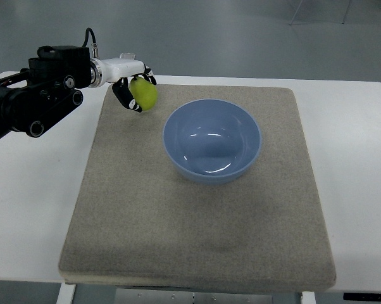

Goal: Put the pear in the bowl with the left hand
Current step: 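Lift the green pear off the mat with the left hand, then carry the pear over the blue bowl and lower it inside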

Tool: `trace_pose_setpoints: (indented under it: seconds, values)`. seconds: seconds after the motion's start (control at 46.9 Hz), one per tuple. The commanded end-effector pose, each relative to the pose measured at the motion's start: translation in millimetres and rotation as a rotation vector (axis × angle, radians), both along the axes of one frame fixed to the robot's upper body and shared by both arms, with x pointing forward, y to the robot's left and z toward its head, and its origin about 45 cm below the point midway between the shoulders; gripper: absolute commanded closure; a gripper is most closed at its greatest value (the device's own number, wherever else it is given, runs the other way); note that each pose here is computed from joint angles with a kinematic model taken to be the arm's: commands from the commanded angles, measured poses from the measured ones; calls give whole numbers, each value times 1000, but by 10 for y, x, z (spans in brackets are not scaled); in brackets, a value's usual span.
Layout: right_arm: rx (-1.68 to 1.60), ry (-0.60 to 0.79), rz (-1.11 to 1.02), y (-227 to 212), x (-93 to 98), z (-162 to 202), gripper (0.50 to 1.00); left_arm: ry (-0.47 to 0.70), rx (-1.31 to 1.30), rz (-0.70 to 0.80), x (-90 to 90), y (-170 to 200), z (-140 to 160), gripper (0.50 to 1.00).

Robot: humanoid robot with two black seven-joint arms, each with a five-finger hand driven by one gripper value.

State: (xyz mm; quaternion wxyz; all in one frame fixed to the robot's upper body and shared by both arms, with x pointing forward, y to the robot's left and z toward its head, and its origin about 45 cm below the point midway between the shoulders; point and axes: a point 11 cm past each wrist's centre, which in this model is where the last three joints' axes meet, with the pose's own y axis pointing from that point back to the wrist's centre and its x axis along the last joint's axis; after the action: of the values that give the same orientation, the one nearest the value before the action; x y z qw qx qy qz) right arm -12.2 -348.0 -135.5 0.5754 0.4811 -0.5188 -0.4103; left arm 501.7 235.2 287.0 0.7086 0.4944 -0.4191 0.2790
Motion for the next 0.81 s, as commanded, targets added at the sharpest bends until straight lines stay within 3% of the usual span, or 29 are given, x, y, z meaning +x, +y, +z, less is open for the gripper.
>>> trace_pose_setpoints:
  seconds: [0.0,0.149,0.427,0.789]
  values:
    - [0,-1,0,0,2,0,576,-26,-9,-33,17,-23,187,1000]
    - [0,0,0,0,0,0,576,-75,-22,-69,41,35,484,1000]
    - [0,0,0,0,0,0,576,-76,-98,-170,-137,95,914,1000]
    - [0,0,0,0,0,0,576,-25,-112,-453,-651,-693,928,1000]
